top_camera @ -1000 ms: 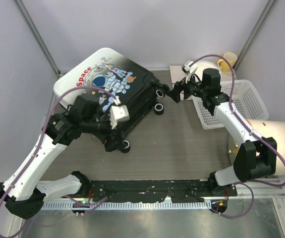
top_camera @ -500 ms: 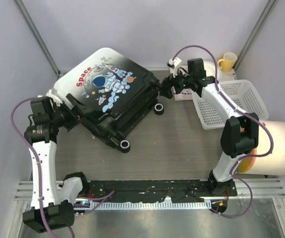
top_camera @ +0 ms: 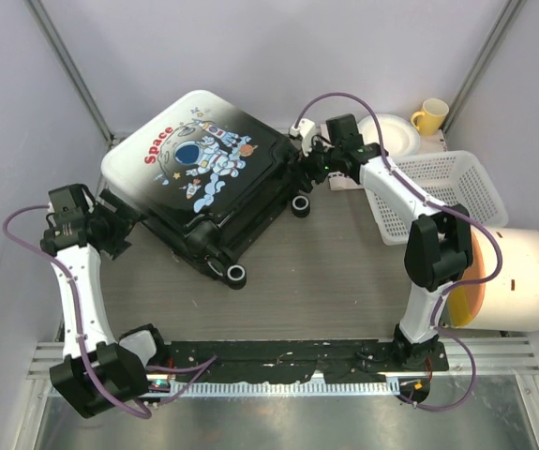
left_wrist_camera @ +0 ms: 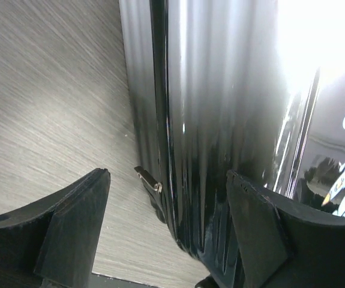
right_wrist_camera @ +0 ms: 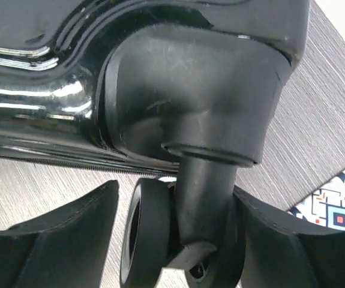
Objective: Open, take out, and arrange the luggage
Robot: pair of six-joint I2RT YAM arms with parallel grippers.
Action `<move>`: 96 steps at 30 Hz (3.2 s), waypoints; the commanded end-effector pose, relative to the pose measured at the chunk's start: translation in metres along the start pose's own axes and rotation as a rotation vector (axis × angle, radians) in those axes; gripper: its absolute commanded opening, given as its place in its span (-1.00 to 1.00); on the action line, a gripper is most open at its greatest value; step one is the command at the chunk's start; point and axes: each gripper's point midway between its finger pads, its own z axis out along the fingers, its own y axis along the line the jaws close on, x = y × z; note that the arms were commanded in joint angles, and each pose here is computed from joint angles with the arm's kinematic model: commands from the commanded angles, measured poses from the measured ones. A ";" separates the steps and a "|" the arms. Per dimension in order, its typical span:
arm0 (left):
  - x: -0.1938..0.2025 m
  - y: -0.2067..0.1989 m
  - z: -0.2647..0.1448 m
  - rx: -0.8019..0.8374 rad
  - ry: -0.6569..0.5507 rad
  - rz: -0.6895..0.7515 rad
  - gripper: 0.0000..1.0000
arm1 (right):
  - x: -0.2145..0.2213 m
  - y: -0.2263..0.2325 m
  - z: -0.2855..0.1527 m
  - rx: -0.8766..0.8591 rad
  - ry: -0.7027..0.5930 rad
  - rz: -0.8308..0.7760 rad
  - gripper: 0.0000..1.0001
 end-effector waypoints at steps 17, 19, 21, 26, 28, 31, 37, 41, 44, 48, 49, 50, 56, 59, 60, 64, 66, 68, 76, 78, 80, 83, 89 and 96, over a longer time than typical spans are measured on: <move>-0.086 -0.158 0.124 0.297 -0.111 0.356 0.14 | -0.003 0.101 -0.027 -0.004 -0.043 0.259 0.31; -0.110 -0.179 0.119 0.313 -0.164 0.387 0.24 | -0.008 0.128 -0.028 -0.079 -0.060 0.302 0.64; -0.112 -0.176 0.128 0.277 -0.118 0.443 0.41 | -0.020 0.142 -0.035 -0.112 -0.089 0.316 0.65; -0.104 -0.194 0.054 0.378 -0.127 0.594 0.78 | -0.048 0.129 -0.073 -0.041 -0.195 0.403 0.68; -0.083 -0.183 0.041 0.402 -0.093 0.609 0.86 | -0.040 0.111 -0.085 0.028 -0.233 0.452 0.68; -0.062 -0.172 0.009 0.442 -0.116 0.624 0.91 | -0.026 0.093 -0.109 0.154 -0.293 0.452 0.68; -0.038 -0.151 -0.009 0.451 -0.119 0.605 0.89 | 0.025 0.062 -0.115 0.352 -0.384 0.379 0.41; -0.036 -0.151 -0.010 0.464 -0.122 0.577 0.88 | 0.033 0.052 -0.101 0.396 -0.516 0.348 0.22; -0.035 -0.153 -0.008 0.472 -0.110 0.558 0.87 | 0.036 0.047 -0.083 0.384 -0.569 0.340 0.19; -0.036 -0.153 -0.003 0.465 -0.101 0.553 0.86 | 0.036 0.050 -0.063 0.331 -0.611 0.294 0.17; -0.036 -0.151 0.002 0.454 -0.091 0.552 0.86 | 0.032 0.049 -0.062 0.326 -0.628 0.297 0.17; -0.037 -0.151 0.002 0.451 -0.095 0.554 0.86 | 0.037 0.049 -0.054 0.314 -0.615 0.303 0.18; -0.039 -0.152 0.006 0.443 -0.090 0.558 0.85 | 0.034 0.058 -0.036 0.248 -0.633 0.260 0.19; -0.039 -0.152 0.008 0.437 -0.083 0.560 0.85 | 0.036 0.059 -0.028 0.237 -0.641 0.238 0.19; -0.040 -0.151 0.010 0.433 -0.080 0.558 0.85 | 0.035 0.060 -0.027 0.231 -0.646 0.228 0.19; -0.038 -0.147 0.013 0.415 -0.067 0.568 0.85 | 0.038 0.054 -0.019 0.250 -0.654 0.205 0.18; -0.039 -0.146 0.015 0.406 -0.065 0.569 0.85 | 0.037 0.050 -0.017 0.269 -0.660 0.198 0.15; -0.038 -0.144 0.016 0.402 -0.059 0.571 0.85 | 0.039 0.044 -0.013 0.291 -0.658 0.201 0.12; -0.037 -0.136 0.014 0.363 -0.052 0.599 0.86 | 0.028 0.037 -0.009 0.306 -0.685 0.189 -0.58; -0.034 -0.130 0.011 0.344 -0.040 0.609 0.87 | 0.025 0.040 -0.015 0.303 -0.696 0.179 -0.76; -0.029 -0.127 0.004 0.350 -0.033 0.627 0.88 | 0.029 0.045 -0.018 0.290 -0.689 0.152 -0.98; -0.017 -0.118 0.000 0.354 0.000 0.662 0.89 | 0.030 0.048 -0.023 0.270 -0.688 0.142 -0.98; 0.018 -0.099 0.000 0.359 0.100 0.753 0.87 | 0.030 0.055 -0.021 0.201 -0.662 0.145 -0.98; 0.031 -0.093 0.020 0.259 0.071 0.829 0.81 | 0.030 0.063 -0.017 0.147 -0.648 0.169 -0.99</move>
